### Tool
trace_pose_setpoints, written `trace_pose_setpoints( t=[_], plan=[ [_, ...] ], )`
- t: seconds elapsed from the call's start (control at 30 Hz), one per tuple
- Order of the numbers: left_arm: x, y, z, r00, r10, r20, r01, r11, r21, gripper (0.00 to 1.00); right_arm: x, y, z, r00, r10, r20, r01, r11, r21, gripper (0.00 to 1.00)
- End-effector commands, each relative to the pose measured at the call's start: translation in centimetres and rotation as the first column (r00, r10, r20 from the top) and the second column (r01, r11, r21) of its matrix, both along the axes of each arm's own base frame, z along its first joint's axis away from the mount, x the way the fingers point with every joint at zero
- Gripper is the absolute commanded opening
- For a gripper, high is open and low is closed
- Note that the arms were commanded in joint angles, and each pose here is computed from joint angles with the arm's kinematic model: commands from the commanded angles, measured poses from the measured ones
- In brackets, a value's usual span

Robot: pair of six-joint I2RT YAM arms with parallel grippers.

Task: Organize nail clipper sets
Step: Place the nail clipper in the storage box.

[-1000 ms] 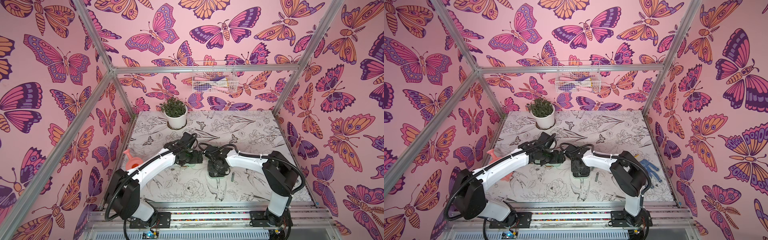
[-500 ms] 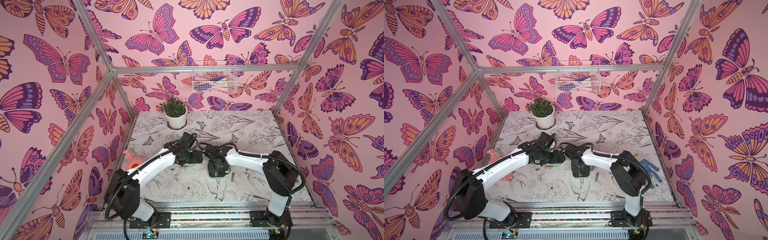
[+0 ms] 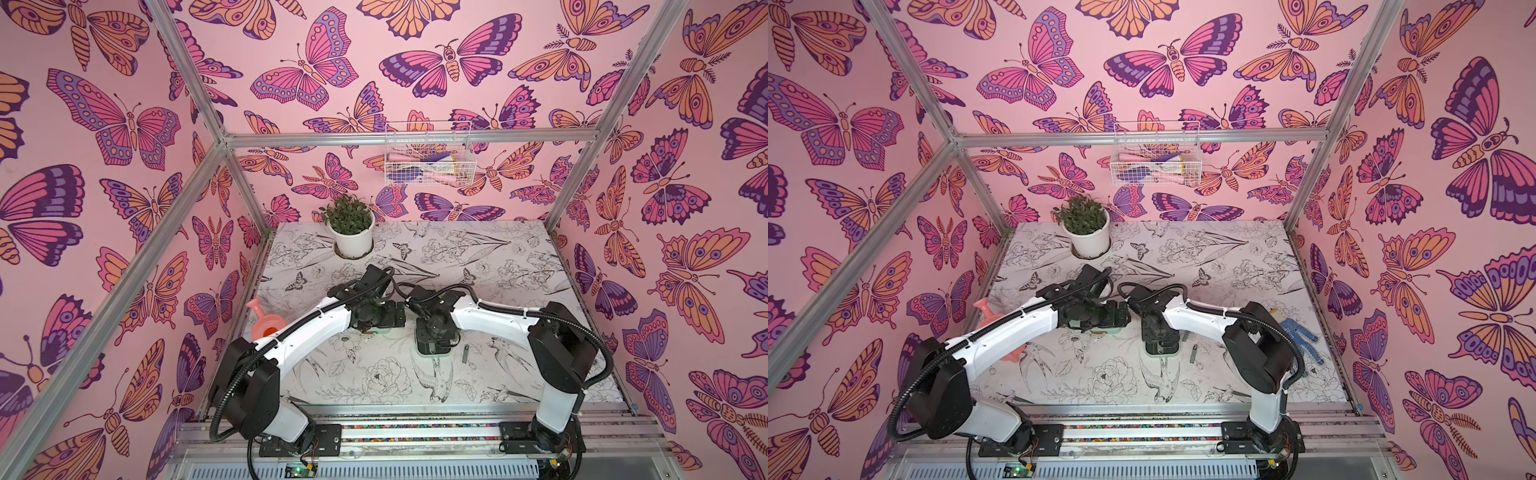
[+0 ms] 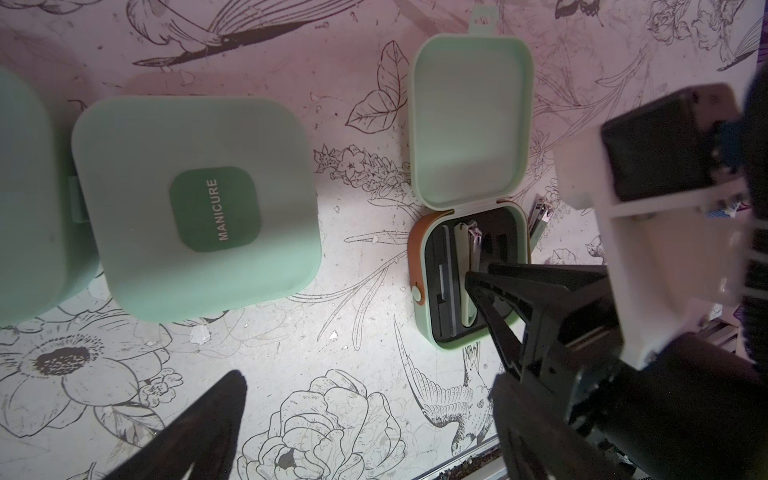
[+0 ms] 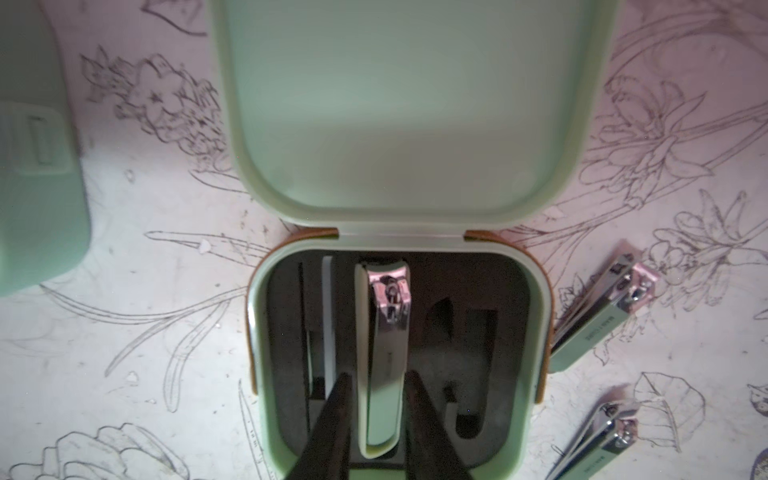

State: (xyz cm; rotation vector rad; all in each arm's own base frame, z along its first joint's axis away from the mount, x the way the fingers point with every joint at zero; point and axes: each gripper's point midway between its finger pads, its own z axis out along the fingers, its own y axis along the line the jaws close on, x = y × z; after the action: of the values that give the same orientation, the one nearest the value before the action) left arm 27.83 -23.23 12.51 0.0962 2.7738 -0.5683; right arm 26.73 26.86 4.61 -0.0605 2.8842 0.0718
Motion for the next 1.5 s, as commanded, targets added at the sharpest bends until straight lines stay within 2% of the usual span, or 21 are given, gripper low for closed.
trace_pose_setpoints(
  t=[0.0,0.17,0.8,1.27,1.47],
  plan=[
    [-0.3,-0.1,0.0,1.0,-0.014,0.005,0.014,1.0,-0.008,0.94,0.6,0.9,1.6,0.999,0.011,0.033,-0.012,1.0,0.027,0.19],
    [-0.2,0.0,0.0,1.0,-0.015,0.006,0.015,1.0,-0.005,0.94,0.7,0.9,0.4,1.0,0.012,0.012,-0.012,1.0,0.002,0.14],
    [-0.2,0.0,-0.3,1.0,-0.015,0.0,0.015,1.0,-0.001,0.94,0.6,0.0,-2.6,0.999,-0.004,-0.033,0.002,0.999,-0.049,0.09],
    [-0.2,0.0,-0.6,1.0,-0.012,-0.009,0.012,1.0,0.0,0.94,-0.9,-1.3,-5.8,0.995,-0.032,-0.091,0.024,0.996,-0.091,0.05],
    [-0.2,-0.1,-0.5,1.0,-0.014,-0.007,0.014,1.0,-0.002,0.93,-0.6,-1.0,-5.0,0.997,-0.031,-0.076,0.026,0.997,-0.071,0.05]
  ],
)
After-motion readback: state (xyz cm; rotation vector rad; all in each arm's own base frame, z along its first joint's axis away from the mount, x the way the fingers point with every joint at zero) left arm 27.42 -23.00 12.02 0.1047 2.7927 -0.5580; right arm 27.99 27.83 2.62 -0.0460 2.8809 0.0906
